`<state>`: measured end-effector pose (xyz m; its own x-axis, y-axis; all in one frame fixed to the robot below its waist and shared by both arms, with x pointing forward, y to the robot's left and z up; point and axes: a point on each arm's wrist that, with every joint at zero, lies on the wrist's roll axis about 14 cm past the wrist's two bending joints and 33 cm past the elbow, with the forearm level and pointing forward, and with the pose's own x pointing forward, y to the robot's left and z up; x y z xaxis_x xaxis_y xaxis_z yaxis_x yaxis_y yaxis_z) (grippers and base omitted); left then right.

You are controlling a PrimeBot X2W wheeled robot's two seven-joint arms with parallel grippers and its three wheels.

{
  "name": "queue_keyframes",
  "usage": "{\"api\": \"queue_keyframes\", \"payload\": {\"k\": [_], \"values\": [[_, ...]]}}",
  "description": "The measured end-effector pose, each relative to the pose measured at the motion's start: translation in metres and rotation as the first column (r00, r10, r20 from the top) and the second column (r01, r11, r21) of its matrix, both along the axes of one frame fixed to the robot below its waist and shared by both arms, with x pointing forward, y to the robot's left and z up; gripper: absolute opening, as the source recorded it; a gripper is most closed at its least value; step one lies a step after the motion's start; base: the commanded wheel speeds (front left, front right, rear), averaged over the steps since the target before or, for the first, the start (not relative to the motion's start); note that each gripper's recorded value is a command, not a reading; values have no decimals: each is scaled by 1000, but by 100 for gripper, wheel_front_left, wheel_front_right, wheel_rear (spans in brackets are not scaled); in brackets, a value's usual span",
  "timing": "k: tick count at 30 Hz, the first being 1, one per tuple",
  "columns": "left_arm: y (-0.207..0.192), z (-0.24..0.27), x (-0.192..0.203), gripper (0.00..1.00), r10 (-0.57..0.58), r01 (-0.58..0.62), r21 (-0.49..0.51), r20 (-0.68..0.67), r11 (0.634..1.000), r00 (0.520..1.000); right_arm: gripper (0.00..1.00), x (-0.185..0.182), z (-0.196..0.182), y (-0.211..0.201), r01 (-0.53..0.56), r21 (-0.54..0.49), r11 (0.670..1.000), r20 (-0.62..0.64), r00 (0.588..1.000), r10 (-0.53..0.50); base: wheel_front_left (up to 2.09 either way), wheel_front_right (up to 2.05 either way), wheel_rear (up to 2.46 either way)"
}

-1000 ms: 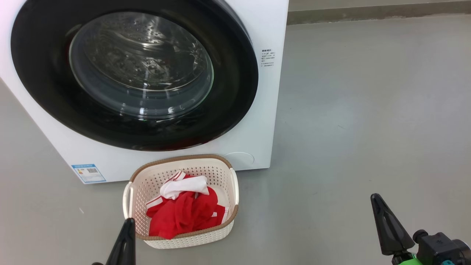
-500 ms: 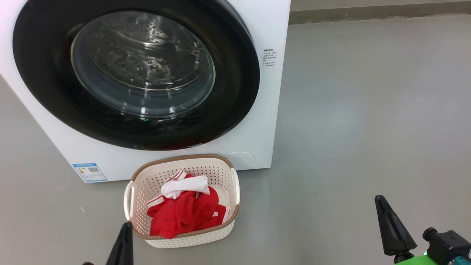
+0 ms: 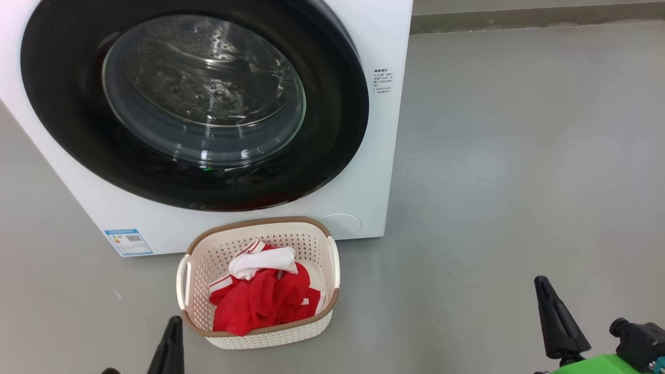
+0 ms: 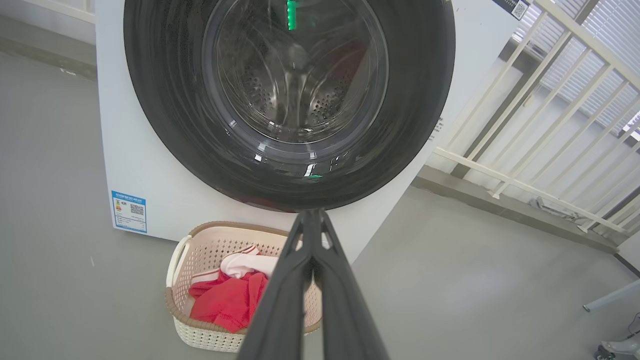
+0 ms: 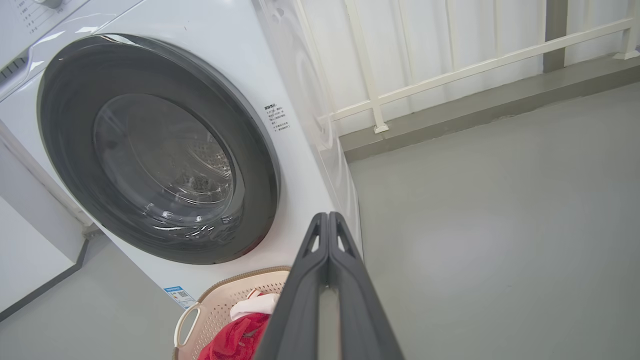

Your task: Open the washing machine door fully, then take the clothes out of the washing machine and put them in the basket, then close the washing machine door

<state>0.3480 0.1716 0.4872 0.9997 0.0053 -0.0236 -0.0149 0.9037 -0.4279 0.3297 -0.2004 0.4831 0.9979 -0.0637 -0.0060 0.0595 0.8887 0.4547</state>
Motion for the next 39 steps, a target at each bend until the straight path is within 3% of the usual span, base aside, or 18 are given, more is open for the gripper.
{"api": "queue_keyframes", "payload": {"k": [19, 39], "values": [[4, -4, 7, 0, 12, -19, -212, -36, 977, 999, 0, 9, -1, -2, 17, 202, 979, -8, 1000, -16, 0, 0, 0], [9, -13, 10, 0, 19, -54, -426, -87, 903, 996, 0, 19, -4, -5, 29, 417, 908, -27, 999, -20, 0, 0, 0]]}}
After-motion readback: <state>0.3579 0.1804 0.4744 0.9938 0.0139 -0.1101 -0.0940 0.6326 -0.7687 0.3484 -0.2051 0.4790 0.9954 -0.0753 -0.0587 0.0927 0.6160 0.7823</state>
